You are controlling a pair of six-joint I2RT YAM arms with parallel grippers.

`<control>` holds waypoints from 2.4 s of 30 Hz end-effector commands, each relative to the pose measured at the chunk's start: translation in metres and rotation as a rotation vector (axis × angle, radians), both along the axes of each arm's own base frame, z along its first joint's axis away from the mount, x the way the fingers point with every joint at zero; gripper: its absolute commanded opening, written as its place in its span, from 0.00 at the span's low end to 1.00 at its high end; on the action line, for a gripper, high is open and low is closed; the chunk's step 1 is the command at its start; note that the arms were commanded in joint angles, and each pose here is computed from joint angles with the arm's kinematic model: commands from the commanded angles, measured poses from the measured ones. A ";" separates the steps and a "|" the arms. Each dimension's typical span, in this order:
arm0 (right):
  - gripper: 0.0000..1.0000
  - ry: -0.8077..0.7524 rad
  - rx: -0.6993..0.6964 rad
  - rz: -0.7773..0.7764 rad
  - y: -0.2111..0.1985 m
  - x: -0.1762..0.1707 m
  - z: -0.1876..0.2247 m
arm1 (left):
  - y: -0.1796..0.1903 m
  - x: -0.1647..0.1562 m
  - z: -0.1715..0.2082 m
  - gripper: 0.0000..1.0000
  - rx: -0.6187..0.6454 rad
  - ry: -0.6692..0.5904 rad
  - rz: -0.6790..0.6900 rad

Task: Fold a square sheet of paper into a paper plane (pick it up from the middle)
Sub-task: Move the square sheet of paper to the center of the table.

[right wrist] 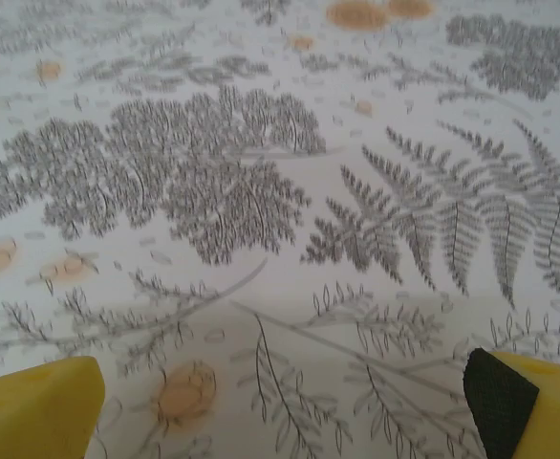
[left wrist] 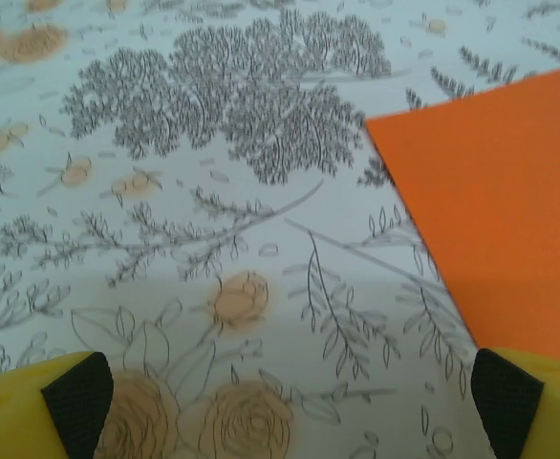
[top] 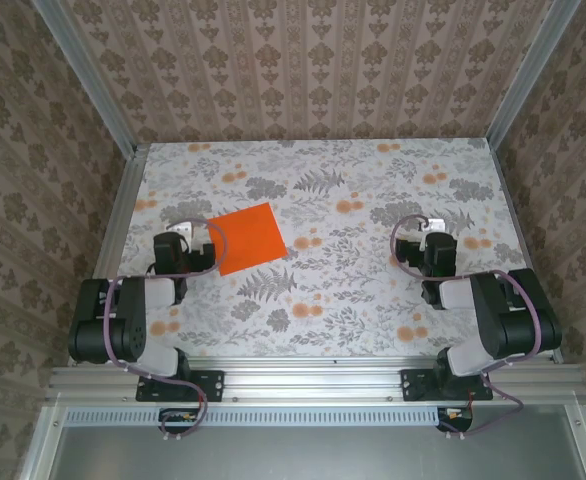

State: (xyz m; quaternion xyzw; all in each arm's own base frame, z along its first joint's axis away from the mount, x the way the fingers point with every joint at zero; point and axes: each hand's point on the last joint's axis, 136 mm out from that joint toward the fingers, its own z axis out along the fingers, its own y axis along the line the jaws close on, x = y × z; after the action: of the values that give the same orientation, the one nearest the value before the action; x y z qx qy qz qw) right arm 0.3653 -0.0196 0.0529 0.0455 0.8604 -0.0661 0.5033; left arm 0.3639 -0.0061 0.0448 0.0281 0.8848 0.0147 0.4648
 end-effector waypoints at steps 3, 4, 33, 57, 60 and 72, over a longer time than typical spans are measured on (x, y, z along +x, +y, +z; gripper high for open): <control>1.00 -0.216 0.043 0.013 0.003 0.032 0.048 | -0.001 0.035 0.047 1.00 0.018 -0.207 -0.038; 1.00 -0.218 0.043 0.013 0.003 0.032 0.049 | -0.001 0.036 0.048 1.00 0.019 -0.209 -0.038; 1.00 -0.219 0.043 0.013 0.003 0.032 0.049 | -0.001 0.036 0.048 1.00 0.019 -0.208 -0.037; 1.00 -0.292 0.048 0.122 0.020 0.019 0.059 | -0.001 0.036 0.048 1.00 0.018 -0.208 -0.037; 1.00 -0.307 0.046 0.131 0.022 0.017 0.065 | -0.001 0.036 0.048 1.00 0.018 -0.209 -0.039; 1.00 0.075 0.334 0.033 0.033 0.009 0.091 | -0.001 0.036 0.047 1.00 0.019 -0.207 -0.038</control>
State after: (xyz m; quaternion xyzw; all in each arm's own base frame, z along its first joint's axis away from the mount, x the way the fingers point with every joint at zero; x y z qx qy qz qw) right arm 0.4008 0.0036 0.1777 0.0608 0.8188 0.0310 0.5700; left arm 0.3915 -0.0065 0.0840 0.0377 0.8402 0.0161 0.5407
